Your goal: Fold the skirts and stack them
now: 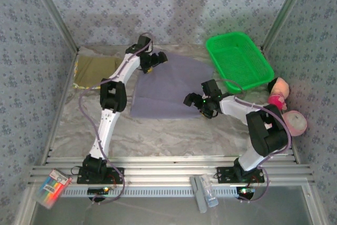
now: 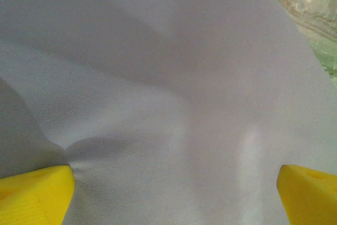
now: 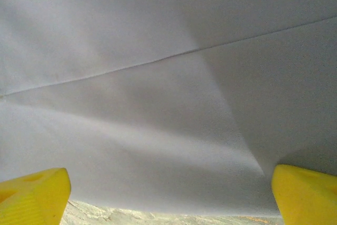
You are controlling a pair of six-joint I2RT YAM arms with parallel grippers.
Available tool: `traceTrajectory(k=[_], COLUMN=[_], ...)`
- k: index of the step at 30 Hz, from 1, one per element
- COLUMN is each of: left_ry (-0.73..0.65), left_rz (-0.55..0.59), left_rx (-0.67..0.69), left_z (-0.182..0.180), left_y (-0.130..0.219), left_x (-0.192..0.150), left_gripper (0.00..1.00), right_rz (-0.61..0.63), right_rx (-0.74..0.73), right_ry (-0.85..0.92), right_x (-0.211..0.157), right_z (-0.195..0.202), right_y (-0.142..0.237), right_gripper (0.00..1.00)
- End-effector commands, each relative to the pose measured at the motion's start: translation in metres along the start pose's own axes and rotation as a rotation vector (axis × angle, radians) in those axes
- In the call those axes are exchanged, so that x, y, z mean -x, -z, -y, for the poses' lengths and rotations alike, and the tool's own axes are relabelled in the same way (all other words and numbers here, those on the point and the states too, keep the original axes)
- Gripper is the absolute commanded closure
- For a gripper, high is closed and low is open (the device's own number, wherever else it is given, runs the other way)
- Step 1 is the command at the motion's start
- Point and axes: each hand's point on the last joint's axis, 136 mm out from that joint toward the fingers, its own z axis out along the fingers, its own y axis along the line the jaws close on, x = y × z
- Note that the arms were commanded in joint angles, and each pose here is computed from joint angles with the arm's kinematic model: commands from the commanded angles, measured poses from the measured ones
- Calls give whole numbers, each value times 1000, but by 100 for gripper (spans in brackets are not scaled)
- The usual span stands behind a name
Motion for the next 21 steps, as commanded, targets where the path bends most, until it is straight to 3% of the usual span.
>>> traceTrajectory(k=[1, 5, 12, 16, 21], left_ry=[8, -27, -101, -141, -152], left_rz=[-4, 56, 151, 176, 157], left_rx=[24, -17, -87, -119, -134], left_z=[-13, 16, 70, 92, 99], left_y=[-2, 36, 107, 132, 147], left_x=[6, 24, 30, 17, -14], left_gripper=[0, 1, 0, 1, 1], right_rz=[-19, 11, 116, 90, 58], right_rx=[29, 49, 14, 14, 85], right_ry=[-34, -26, -95, -179, -223], right_x=[-6, -4, 0, 1, 13], right_z=[-1, -5, 28, 58, 71], right_y=[9, 21, 51, 60, 64], right_gripper=[0, 0, 0, 1, 13])
